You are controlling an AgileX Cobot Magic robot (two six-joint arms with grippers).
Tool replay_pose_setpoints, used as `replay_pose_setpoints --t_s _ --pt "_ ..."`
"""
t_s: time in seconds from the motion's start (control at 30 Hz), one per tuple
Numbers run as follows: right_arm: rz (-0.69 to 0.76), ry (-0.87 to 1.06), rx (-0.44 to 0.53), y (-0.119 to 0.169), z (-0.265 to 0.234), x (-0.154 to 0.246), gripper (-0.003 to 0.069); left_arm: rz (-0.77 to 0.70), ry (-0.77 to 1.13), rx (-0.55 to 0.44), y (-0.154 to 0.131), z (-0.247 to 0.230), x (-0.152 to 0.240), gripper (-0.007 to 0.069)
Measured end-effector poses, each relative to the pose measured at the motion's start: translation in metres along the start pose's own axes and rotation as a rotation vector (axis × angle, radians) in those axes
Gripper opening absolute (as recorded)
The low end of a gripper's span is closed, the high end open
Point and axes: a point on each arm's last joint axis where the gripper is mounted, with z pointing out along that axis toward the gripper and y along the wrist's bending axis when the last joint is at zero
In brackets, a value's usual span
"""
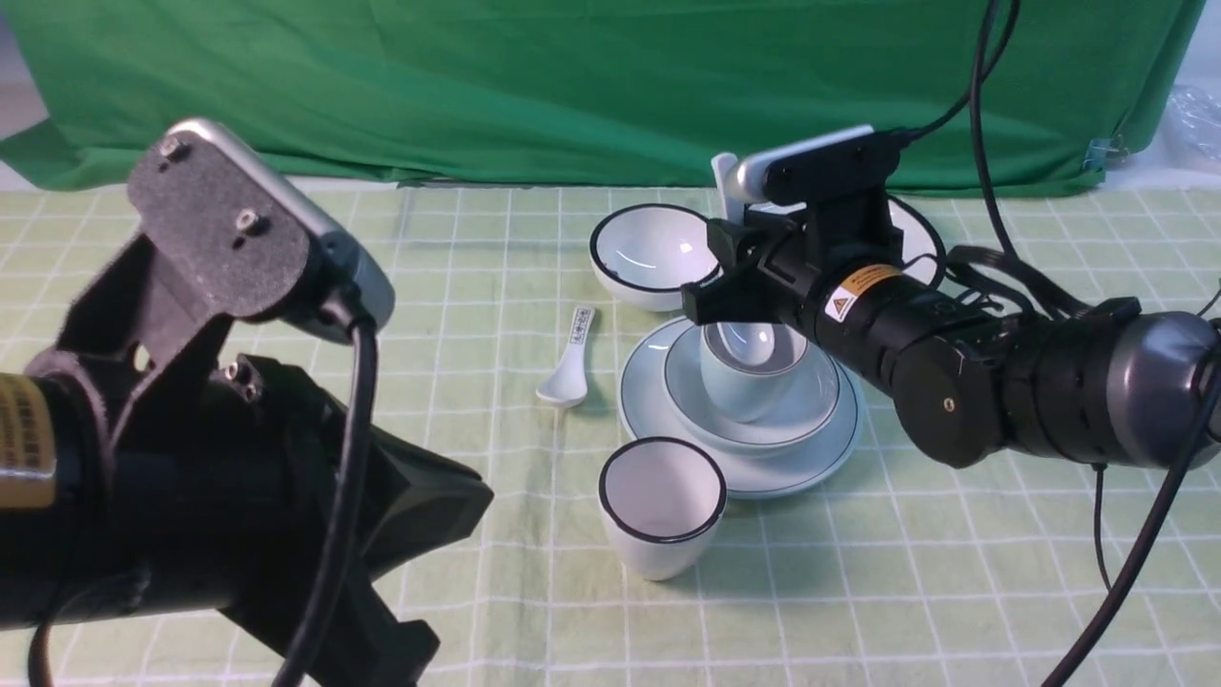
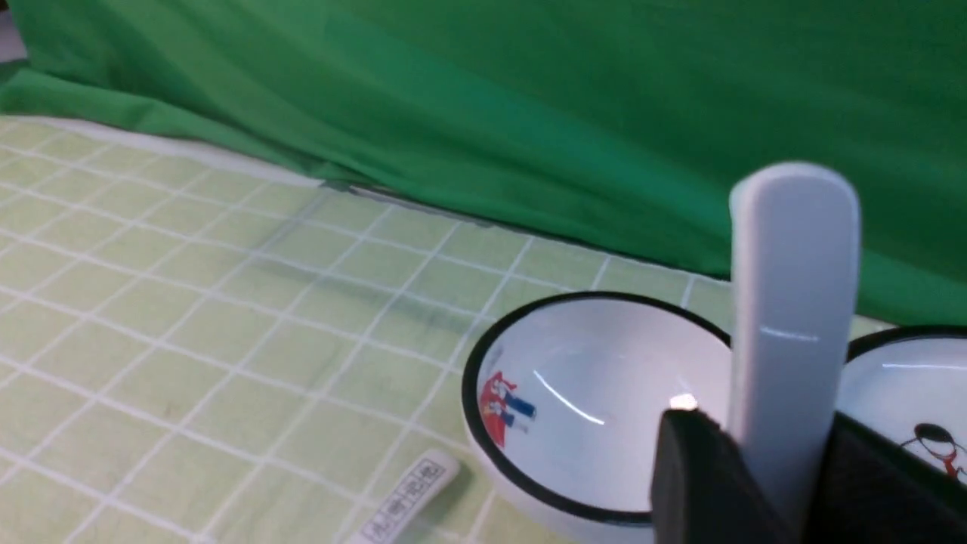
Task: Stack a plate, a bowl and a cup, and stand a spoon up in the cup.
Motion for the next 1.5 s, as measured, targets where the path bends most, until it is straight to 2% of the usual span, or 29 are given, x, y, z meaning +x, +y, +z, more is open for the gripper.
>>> replay_pose_setpoints --t_s 0.1,0.23,0.43,0.5,0.57,0.7,0.87,1.03,1.37,1.4,1.43,1.5 --pt "-0.001 0.036 -0.002 0.000 0.001 0.005 0.0217 -0.001 0.000 0.000 0.000 0.000 0.000 0.0001" --pt "0.000 0.038 -0.003 0.000 0.001 0.005 0.0307 -0.004 -0.002 0.000 0.000 0.000 0.000 0.0001" --pt "0.003 0.037 -0.012 0.001 -0.012 -0.013 0.0330 0.006 -0.084 -0.006 -0.001 -0.011 -0.003 0.0001" --pt "-0.002 0.047 -0.030 0.002 -0.035 -0.040 0.0319 0.013 -0.208 -0.014 -0.002 -0.033 -0.006 0.0001" --pt "-0.018 0.078 -0.053 0.003 -0.066 -0.066 0.0275 0.040 -0.343 -0.039 -0.003 -0.058 -0.002 0.0001" --pt "-0.079 0.177 -0.106 0.004 -0.136 -0.097 0.0153 0.077 -0.537 -0.081 -0.003 -0.085 0.030 0.0001" --pt "-0.098 0.307 -0.143 0.002 -0.202 -0.081 0.0052 0.110 -0.723 -0.122 -0.001 -0.081 0.080 0.0001" --pt "-0.041 0.343 -0.144 -0.002 -0.248 -0.054 0.0029 0.124 -0.824 -0.141 0.002 -0.059 0.115 0.0001" --pt "0.013 0.292 -0.137 -0.006 -0.286 -0.028 0.0039 0.121 -0.664 -0.137 0.006 -0.007 0.165 0.0001" --pt "0.016 0.291 -0.136 -0.006 -0.287 -0.027 0.0046 0.136 -0.630 -0.096 0.007 0.001 0.174 0.0001" --pt "0.016 0.291 -0.136 -0.006 -0.287 -0.027 0.0050 0.121 -0.606 -0.135 0.007 0.005 0.180 0.0001" --pt "0.018 0.289 -0.136 -0.006 -0.287 -0.027 0.0059 0.120 -0.566 -0.132 0.008 0.010 0.186 0.0001"
